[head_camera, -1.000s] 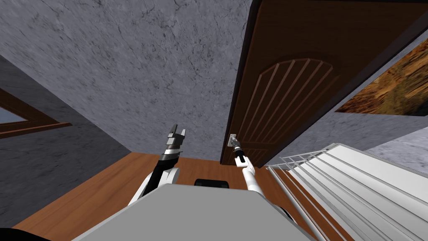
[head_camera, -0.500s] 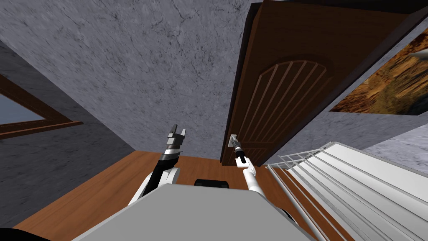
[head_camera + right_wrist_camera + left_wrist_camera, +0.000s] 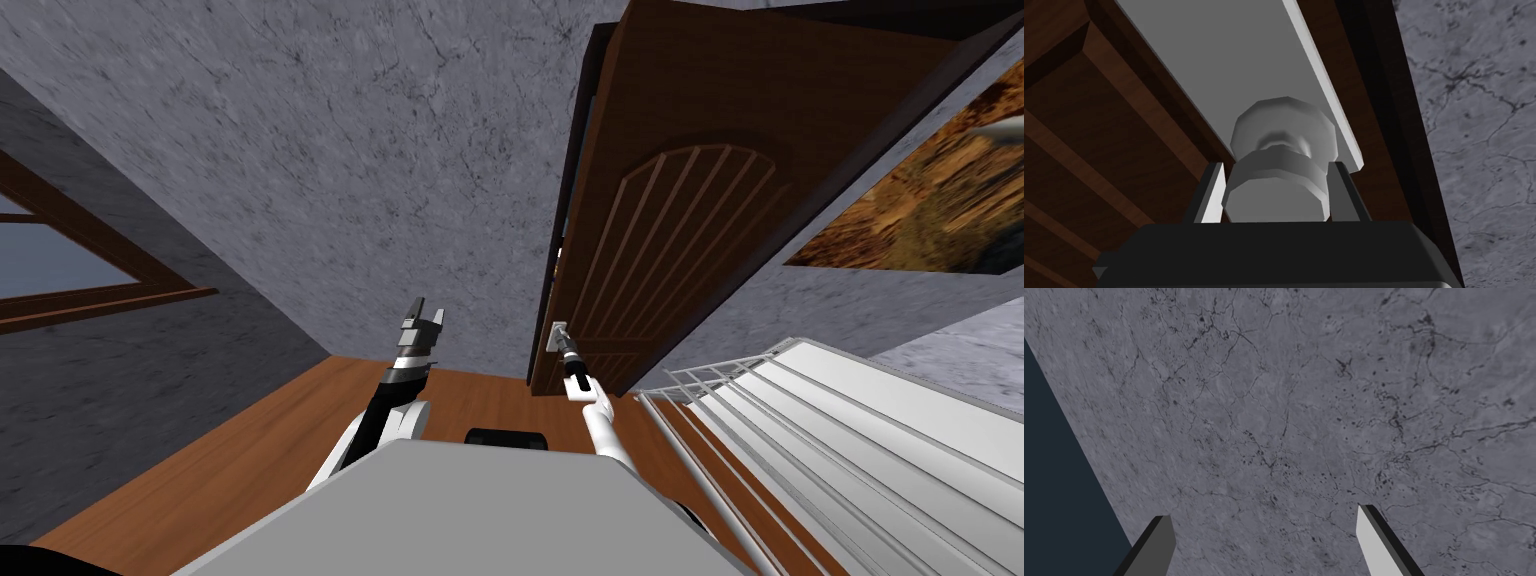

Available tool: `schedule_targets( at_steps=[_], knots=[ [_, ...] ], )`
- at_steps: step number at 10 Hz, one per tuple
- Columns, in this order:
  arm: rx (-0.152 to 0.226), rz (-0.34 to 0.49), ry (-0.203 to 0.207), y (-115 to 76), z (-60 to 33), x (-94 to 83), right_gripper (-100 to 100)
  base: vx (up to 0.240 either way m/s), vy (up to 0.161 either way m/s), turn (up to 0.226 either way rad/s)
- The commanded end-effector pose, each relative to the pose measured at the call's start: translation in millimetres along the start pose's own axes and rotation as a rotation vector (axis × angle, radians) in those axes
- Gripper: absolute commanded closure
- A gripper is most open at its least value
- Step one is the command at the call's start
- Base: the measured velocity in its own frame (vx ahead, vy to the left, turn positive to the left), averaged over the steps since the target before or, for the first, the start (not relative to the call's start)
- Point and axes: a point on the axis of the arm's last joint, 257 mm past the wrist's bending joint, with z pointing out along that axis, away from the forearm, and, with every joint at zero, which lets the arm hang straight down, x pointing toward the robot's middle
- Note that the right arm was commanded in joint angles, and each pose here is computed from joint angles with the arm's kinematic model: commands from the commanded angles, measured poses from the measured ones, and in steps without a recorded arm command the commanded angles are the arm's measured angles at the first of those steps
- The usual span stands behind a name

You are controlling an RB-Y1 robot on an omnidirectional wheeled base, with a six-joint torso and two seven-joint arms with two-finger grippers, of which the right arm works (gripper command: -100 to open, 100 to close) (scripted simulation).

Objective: Pull the door open

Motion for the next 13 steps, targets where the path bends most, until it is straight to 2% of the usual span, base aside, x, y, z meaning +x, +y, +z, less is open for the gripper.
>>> schedule_targets(
  at_steps=[1, 3, 4, 5, 6, 7, 8, 9, 10, 11, 12, 13],
  knots=[
    [-0.002, 0.042, 0.001, 2.4, -1.3, 2.2, 100, -0.043, -0.014, 0.028],
    [0.0, 0.15, -0.009, 2.8, -3.2, 0.3, 100, -0.063, -0.026, 0.057],
    [0.0, 0.166, -0.009, 2.8, -3.2, 0.3, 100, -0.057, -0.023, 0.025],
    [0.001, 0.225, -0.014, 3.2, -4.2, -0.6, 100, -0.05, -0.022, 0.029],
    [0.001, 0.231, -0.014, 3.2, -4.2, -0.6, 100, -0.036, -0.015, 0.026],
    [0.001, 0.293, -0.019, 3.7, -5.2, -1.5, 100, -0.049, -0.022, 0.04],
    [0.001, 0.295, -0.019, 3.7, -5.2, -1.5, 100, -0.042, -0.022, 0.035],
    [0.0, 0.361, -0.024, 4.6, -6.2, -2.1, 100, -0.052, -0.03, 0.058],
    [0.0, 0.363, -0.024, 4.6, -6.2, -2.1, 100, -0.039, -0.027, 0.025],
    [0.0, 0.429, -0.029, 5.6, -7.2, -2.7, 100, -0.04, -0.029, 0.041],
    [0.0, 0.431, -0.029, 5.6, -7.2, -2.7, 100, -0.035, -0.023, 0.033],
    [-0.001, 0.497, -0.033, 6.6, -8.2, -3.2, 100, -0.04, -0.032, 0.048]
  ],
)
